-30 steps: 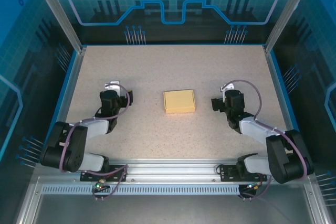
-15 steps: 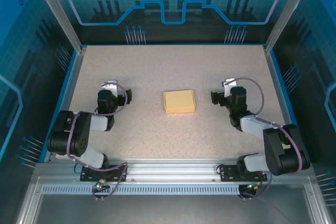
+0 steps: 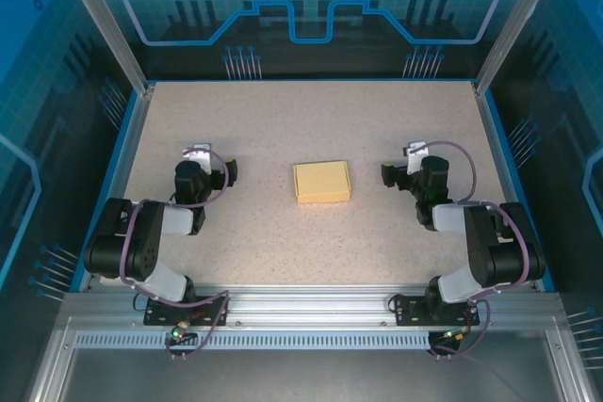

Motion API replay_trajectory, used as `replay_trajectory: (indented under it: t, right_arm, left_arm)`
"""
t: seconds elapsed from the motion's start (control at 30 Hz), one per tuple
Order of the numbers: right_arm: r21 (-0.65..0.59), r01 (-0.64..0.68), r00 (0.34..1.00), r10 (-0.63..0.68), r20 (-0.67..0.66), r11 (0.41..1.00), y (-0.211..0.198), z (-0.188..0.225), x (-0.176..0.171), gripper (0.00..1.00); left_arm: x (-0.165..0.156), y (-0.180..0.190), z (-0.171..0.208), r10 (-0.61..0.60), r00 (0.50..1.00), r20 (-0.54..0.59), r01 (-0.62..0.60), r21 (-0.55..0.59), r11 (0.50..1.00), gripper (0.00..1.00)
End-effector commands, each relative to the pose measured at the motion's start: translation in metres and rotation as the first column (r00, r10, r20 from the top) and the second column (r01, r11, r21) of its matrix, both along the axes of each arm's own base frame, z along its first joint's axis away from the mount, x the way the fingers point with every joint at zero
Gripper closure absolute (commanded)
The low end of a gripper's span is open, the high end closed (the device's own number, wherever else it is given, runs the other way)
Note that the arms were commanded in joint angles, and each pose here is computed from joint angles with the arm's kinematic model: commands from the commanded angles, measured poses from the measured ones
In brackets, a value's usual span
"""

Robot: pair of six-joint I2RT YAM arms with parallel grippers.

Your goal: Fold the paper box

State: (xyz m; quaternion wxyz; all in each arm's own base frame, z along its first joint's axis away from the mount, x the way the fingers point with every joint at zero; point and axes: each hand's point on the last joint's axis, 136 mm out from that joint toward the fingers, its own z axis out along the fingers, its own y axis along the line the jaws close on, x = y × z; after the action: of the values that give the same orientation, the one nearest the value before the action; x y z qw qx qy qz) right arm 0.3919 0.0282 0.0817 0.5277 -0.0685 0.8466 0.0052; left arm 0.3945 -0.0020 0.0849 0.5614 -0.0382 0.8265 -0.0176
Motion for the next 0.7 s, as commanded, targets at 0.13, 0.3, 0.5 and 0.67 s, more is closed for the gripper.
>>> replay_trajectory:
  t: [0.13,0.3,0.5,0.67]
  right_arm:
    - [0.015,-0.011,0.999,0.01,0.051,1.0,0.0032,0.0119,0.005,0.0]
    - [0.017,-0.011,0.999,0.01,0.05,1.0,0.003,0.0122,0.0056,0.0]
    - [0.016,-0.013,0.999,0.012,0.05,1.0,0.0035,0.012,0.0055,0.0]
    - [0.016,-0.012,0.999,0.012,0.049,1.0,0.0034,0.0119,0.0054,0.0]
  left_arm:
    - [0.0039,-0.0013,0.0102,-0.015,0.999,0.043,0.015,-0.005,1.0,0.01]
    - [0.004,-0.0013,0.0104,-0.015,0.999,0.044,0.016,-0.005,1.0,0.01]
    - [0.0039,-0.0012,0.0103,-0.015,0.999,0.043,0.015,-0.005,1.0,0.01]
    - [0.004,-0.0013,0.0102,-0.015,0.999,0.043,0.015,-0.005,1.0,0.01]
